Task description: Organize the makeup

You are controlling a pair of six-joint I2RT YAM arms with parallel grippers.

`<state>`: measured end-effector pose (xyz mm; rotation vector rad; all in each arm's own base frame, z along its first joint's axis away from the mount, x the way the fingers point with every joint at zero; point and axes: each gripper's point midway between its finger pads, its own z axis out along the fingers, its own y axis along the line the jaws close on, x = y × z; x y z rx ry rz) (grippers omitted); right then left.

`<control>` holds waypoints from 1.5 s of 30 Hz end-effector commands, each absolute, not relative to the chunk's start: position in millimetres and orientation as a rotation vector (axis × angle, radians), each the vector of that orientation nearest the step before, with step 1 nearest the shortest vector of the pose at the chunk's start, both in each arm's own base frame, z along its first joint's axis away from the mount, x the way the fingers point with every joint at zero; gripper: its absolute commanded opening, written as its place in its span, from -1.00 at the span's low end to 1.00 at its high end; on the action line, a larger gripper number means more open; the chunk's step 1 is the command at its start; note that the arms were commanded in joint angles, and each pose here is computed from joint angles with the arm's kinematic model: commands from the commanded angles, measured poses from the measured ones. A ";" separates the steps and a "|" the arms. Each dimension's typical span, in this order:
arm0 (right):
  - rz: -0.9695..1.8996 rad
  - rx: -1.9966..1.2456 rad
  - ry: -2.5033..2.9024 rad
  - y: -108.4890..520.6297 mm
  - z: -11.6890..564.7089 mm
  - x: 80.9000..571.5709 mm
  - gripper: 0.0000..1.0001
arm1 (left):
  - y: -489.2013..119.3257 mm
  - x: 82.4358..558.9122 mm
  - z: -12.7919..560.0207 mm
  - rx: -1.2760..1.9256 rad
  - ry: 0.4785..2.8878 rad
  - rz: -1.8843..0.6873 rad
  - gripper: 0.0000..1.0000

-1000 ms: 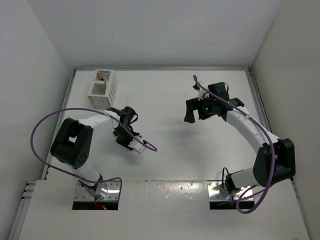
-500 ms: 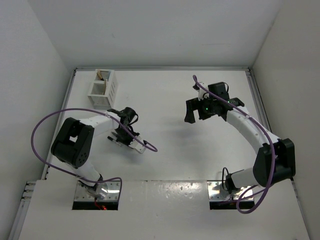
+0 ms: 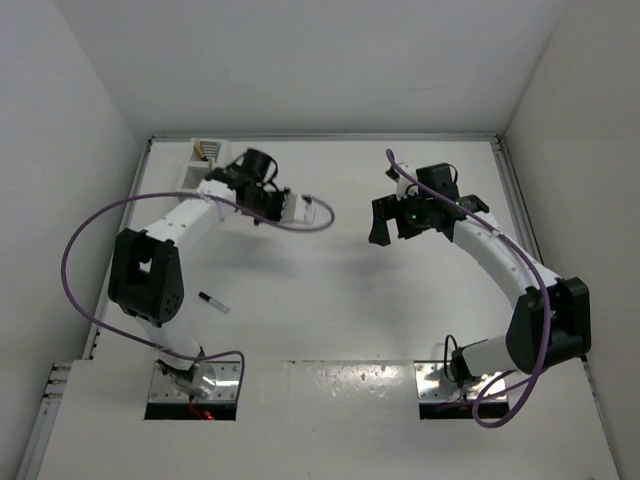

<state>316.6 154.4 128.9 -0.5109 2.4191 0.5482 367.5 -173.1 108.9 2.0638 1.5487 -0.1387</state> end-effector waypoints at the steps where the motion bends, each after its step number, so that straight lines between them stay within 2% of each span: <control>1: 0.541 -0.528 2.333 158.2 154.2 329.0 0.99 | -181.0 413.6 203.9 1.528 1.660 -0.361 -1.00; 2: 0.541 -0.529 2.340 158.0 151.9 328.6 0.99 | -175.5 423.1 220.0 1.440 1.674 -0.409 -1.00; 3: 0.547 -0.528 2.338 158.2 152.1 329.6 0.99 | -153.6 447.2 261.5 1.247 1.690 -0.420 -1.00; 5: 0.558 -0.527 2.343 160.9 150.4 329.5 0.99 | -134.9 468.4 295.8 1.059 1.675 -0.485 -1.00; 6: 0.573 -0.530 2.336 163.7 151.0 330.1 0.99 | -107.3 489.0 323.6 0.892 1.649 -0.474 -1.00; 10: 0.602 -0.518 2.340 169.3 146.7 333.4 0.99 | -63.2 519.1 349.7 0.746 1.548 -0.373 -1.00; 14: 0.612 -0.519 2.348 172.5 145.4 338.2 0.99 | -53.3 546.8 342.2 0.636 1.504 -0.449 -1.00; 24: 0.584 -0.529 2.373 171.7 145.2 346.1 0.99 | -7.9 600.4 296.7 0.573 1.478 -0.312 -1.00; 33: 0.586 -0.523 2.376 174.8 148.2 354.2 0.99 | 6.7 596.7 275.9 0.586 1.518 -0.273 -1.00; 36: 0.590 -0.536 2.372 177.1 150.7 355.9 0.99 | 6.7 593.6 260.0 0.593 1.556 -0.279 -0.50; 37: 0.596 -0.545 2.381 178.4 148.8 354.0 0.99 | 7.2 593.8 260.0 0.602 1.552 -0.270 -0.19; 39: 0.590 -0.548 2.374 176.8 152.3 354.4 0.99 | 12.4 592.9 255.8 0.593 1.563 -0.268 -0.08; 40: 0.590 -0.555 2.374 177.5 151.7 353.2 0.99 | 17.7 592.1 254.0 0.584 1.573 -0.265 0.10; 41: 0.590 -0.555 2.372 177.4 152.2 352.7 0.99 | 17.7 591.7 263.2 0.587 1.557 -0.256 0.17; 43: 0.588 -0.563 2.372 177.2 151.9 349.4 0.99 | 21.8 589.3 275.5 0.591 1.542 -0.251 0.27; 45: 0.590 -0.563 2.361 177.3 154.7 348.8 0.99 | 22.0 581.9 303.4 0.626 1.508 -0.253 0.27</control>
